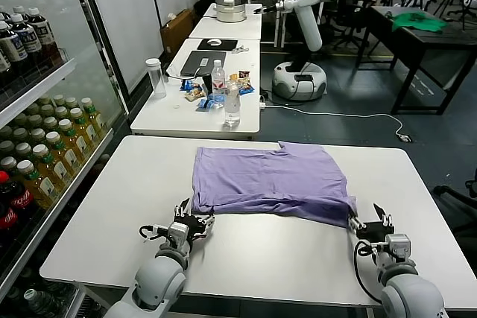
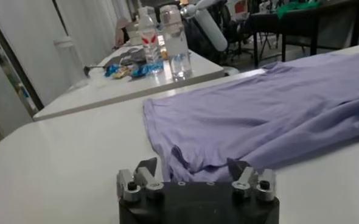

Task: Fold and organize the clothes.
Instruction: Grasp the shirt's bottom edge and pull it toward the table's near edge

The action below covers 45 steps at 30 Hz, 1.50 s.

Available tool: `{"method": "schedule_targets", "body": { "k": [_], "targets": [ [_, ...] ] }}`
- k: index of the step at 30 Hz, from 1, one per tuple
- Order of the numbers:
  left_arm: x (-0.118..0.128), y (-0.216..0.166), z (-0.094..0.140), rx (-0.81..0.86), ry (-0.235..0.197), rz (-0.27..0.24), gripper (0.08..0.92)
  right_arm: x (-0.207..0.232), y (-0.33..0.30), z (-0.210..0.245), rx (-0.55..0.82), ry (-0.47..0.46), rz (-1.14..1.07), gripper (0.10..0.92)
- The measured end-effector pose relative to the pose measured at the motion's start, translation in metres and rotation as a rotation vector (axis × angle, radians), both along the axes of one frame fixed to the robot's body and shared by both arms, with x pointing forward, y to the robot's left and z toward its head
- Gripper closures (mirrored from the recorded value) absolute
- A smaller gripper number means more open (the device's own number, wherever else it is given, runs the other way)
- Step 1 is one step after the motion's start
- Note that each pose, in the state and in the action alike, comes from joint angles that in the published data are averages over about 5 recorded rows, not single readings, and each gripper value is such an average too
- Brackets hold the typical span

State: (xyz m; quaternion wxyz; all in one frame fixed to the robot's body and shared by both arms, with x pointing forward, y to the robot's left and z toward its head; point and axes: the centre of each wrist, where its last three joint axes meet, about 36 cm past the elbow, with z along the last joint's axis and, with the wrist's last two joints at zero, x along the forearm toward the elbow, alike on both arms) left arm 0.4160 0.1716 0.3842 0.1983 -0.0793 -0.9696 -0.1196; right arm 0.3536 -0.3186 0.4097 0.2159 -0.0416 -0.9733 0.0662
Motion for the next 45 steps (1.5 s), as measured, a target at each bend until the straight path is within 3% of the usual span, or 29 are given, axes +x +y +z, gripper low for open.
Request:
{"method": "schedule_targets", "body": {
  "k": [5, 24, 28, 37, 45],
  "targets": [
    [0.003, -0.004, -0.004, -0.009, 0.007, 0.013, 0.366, 0.002, 0.000, -0.010, 0.034, 0.032, -0.012, 0.279],
    [0.009, 0.002, -0.007, -0.079, 0.044, 0.034, 0.890, 0.010, -0.007, -0.018, 0.061, 0.035, 0.015, 0.829],
    [0.009, 0.005, -0.007, -0.093, 0.048, 0.034, 0.902, 0.008, -0.011, -0.017, 0.053, 0.036, 0.021, 0.905],
    [-0.007, 0.008, -0.001, -0.124, 0.043, 0.019, 0.902, -0.011, -0.010, -0.007, 0.036, 0.027, 0.034, 0.911],
    [-0.051, 0.006, 0.011, -0.161, 0.035, 0.006, 0.902, -0.049, -0.003, 0.006, 0.004, 0.029, 0.051, 0.911]
  ]
}}
